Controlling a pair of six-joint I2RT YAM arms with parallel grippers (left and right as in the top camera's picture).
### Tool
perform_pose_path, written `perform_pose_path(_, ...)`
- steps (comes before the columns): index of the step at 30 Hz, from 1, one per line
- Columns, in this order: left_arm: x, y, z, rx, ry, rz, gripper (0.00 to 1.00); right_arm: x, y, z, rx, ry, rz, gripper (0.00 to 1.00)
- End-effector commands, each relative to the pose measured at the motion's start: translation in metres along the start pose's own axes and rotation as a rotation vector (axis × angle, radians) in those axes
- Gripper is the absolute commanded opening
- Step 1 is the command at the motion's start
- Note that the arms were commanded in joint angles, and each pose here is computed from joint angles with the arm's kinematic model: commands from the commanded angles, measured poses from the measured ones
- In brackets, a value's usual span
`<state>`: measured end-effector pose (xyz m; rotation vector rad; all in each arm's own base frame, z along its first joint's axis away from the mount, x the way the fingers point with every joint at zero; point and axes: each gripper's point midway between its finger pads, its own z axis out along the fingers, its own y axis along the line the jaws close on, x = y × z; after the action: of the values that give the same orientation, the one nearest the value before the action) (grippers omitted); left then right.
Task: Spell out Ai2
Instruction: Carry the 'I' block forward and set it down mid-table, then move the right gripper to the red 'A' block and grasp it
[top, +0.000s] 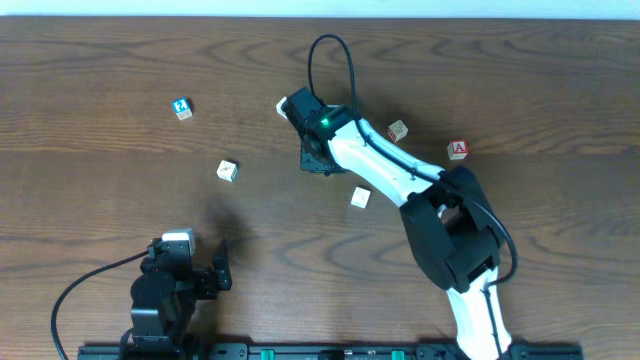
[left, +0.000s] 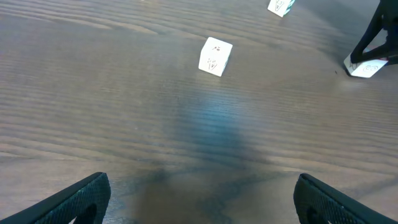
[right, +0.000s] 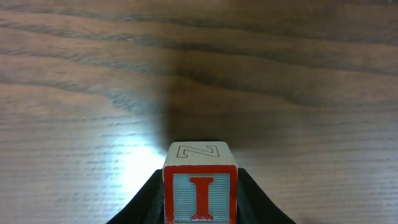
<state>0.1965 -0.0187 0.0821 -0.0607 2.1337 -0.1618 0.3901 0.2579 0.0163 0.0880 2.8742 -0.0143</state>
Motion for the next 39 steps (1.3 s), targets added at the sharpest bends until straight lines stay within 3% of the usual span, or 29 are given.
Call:
perform_pose_path(1, 0.001, 0.001, 0.001, -0.004, -0.001, 0.009, 0.95, -0.015, -0.008, -0.001, 0.011, -0.029, 0.007, 0.07)
perform_pose_path(18, 0.001, 0.001, 0.001, -0.004, -0.001, 0.009, 0.96, -0.01, -0.008, 0.016, 0.015, 0.001, -0.016, 0.11)
perform_pose_path(21, 0.001, 0.001, 0.001, -0.003, -0.001, 0.009, 0.95, -0.007, -0.008, 0.02, 0.016, 0.009, -0.019, 0.22)
perform_pose_path(23, 0.001, 0.001, 0.001, -0.003, -0.001, 0.009, 0.95, -0.006, -0.008, 0.022, 0.019, 0.016, -0.02, 0.35)
perform_pose_path(29, 0.001, 0.001, 0.001, -0.004, -0.001, 0.009, 0.95, -0.004, -0.007, 0.022, 0.016, 0.022, -0.022, 0.47)
perform_pose_path(37, 0.001, 0.001, 0.001, -0.004, -0.001, 0.009, 0.95, -0.014, 0.001, 0.006, -0.029, 0.01, -0.039, 0.83)
perform_pose_path(38, 0.001, 0.001, 0.001, -0.004, -0.001, 0.009, 0.96, -0.02, 0.002, -0.002, -0.034, 0.002, -0.035, 0.93)
perform_pose_path(39, 0.001, 0.001, 0.001, -0.004, -0.001, 0.009, 0.96, -0.025, 0.002, -0.012, -0.038, -0.006, -0.033, 0.97)
